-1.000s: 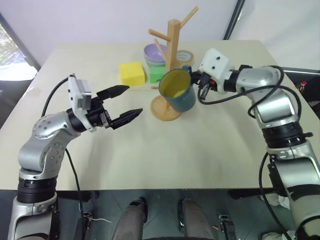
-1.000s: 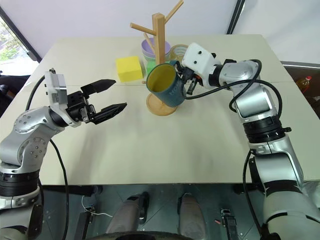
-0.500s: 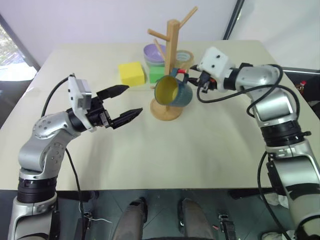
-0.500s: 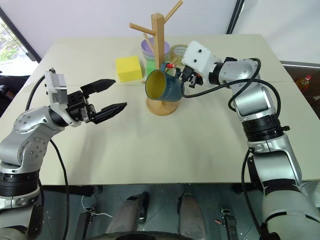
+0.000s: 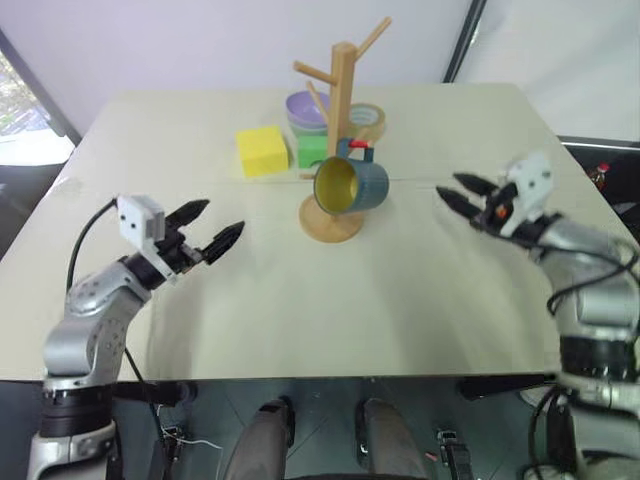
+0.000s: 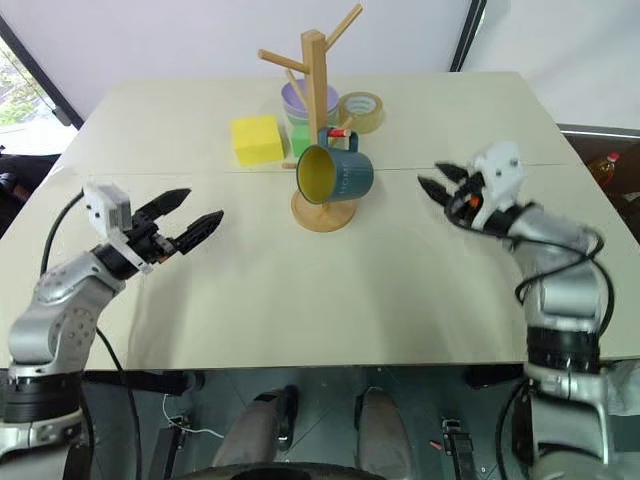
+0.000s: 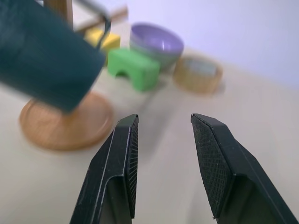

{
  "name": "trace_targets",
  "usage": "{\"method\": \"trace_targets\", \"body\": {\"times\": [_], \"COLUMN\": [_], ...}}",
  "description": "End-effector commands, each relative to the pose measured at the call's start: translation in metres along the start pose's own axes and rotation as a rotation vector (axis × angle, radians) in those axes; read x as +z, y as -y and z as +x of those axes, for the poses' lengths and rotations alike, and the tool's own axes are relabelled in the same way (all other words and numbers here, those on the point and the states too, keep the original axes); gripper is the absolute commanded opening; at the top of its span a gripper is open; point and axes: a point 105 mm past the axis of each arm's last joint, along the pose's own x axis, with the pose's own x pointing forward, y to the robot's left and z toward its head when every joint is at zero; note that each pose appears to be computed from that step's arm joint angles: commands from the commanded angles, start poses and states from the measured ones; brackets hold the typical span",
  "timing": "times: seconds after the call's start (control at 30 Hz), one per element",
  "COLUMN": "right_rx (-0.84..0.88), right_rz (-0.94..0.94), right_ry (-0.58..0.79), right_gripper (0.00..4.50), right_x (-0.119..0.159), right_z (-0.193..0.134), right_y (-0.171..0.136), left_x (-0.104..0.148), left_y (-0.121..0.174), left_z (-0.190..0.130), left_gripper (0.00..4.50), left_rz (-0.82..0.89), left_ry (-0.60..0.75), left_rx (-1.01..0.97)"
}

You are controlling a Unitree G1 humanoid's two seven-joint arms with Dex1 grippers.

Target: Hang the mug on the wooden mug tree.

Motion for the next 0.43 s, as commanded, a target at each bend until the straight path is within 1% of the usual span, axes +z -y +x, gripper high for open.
{"method": "trace_targets", "body": {"times": [0.03, 0.13, 0.2, 0.43], "right_rx": [-0.030, -0.045, -0.051, -0.057], "right_rz": [0.017, 0.056, 0.076, 0.105], "right_ry": [0.085, 0.076, 0.071, 0.065], "right_gripper": [1.83, 1.83, 1.83, 1.83], "right_x": [-0.001, -0.021, -0.029, -0.040], "right_z": [-0.002, -0.003, -0.003, -0.002], "right_y": [-0.011, -0.018, -0.020, -0.019], "left_x": [-0.009, -0.025, -0.031, -0.035], "left_y": [-0.017, -0.022, -0.024, -0.025], "left_z": [-0.015, -0.023, -0.027, -0.028], "left_gripper": [4.50, 4.50, 4.50, 4.50], "left_rz": [0.022, 0.007, 0.001, 0.010], "left_ry": [0.010, -0.020, -0.032, -0.041], "left_rx": [0.124, 0.170, 0.189, 0.197]}}
